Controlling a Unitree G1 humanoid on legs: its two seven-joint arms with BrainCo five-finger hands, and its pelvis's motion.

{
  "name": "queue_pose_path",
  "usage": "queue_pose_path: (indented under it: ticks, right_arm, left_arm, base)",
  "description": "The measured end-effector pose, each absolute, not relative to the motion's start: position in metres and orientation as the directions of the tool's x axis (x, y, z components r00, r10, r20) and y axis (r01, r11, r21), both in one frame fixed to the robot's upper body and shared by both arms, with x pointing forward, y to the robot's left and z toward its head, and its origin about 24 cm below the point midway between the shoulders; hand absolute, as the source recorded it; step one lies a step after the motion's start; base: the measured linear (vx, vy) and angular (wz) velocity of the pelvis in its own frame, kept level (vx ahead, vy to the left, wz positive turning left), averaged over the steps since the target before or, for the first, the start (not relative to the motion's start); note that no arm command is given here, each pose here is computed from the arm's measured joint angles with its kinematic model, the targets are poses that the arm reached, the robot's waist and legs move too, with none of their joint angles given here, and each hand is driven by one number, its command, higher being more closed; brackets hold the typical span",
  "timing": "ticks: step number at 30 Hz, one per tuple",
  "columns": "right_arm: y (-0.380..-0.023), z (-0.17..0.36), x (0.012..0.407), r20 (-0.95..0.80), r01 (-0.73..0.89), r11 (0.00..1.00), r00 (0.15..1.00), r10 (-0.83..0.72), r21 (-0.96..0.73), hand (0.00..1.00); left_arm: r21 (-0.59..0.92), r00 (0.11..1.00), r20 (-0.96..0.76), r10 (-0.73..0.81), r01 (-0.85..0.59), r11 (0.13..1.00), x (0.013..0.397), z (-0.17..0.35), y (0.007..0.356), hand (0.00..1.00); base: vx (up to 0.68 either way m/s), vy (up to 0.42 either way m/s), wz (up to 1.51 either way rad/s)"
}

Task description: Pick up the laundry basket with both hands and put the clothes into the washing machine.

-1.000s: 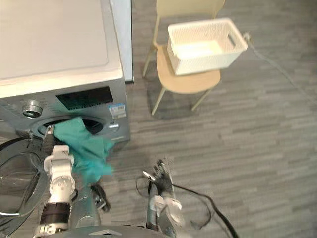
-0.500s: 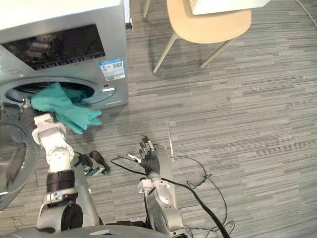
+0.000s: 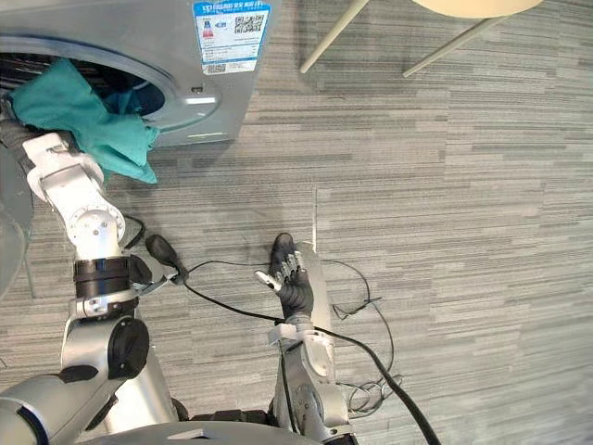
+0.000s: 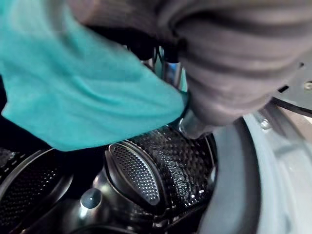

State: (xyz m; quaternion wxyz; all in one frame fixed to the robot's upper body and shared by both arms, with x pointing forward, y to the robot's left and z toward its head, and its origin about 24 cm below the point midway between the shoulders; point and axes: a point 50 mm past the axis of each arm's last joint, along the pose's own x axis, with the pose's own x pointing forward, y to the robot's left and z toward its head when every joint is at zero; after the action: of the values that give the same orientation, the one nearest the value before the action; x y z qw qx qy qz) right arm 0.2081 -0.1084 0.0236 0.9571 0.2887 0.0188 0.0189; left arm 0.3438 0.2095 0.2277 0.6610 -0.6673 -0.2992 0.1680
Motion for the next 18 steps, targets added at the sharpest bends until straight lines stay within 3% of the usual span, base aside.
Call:
queue_pose_path:
  ticks: [4,9,12,16,18]
  right_arm:
    - [-0.111,0.026,0.209,-0.002,-0.018,0.808,1.0,0.024,0.589,0.0]
    - [-0.11,0.029,0.211,0.014,-0.03,0.798,1.0,0.027,0.602,0.0]
    - [-0.11,0.03,0.211,0.021,-0.033,0.795,0.999,0.025,0.606,0.0]
    - [-0.11,0.034,0.215,0.043,-0.038,0.775,0.999,0.014,0.631,0.0]
    - [-0.118,0.038,0.218,0.063,-0.034,0.789,0.998,-0.006,0.613,0.0]
  left_arm:
    - [-0.966,0.77,0.225,0.597,0.258,0.031,0.356,0.268,0.217,1.0]
    - [-0.938,0.747,0.327,0.579,0.332,0.101,0.358,0.309,0.219,1.0]
    - [-0.915,0.735,0.4,0.547,0.355,0.192,0.357,0.33,0.213,1.0]
    - [-0.879,0.732,0.462,0.501,0.303,0.368,0.364,0.358,0.208,1.0]
    - [-0.817,0.715,0.534,0.451,0.298,0.494,0.361,0.397,0.204,1.0]
  base:
    - [-0.01,-0.061,-0.04]
    - [0.0,-0.016,-0.07]
    - [0.0,-0.011,-0.14]
    - [-0.03,-0.007,-0.17]
    - [-0.04,0.01,-0.2]
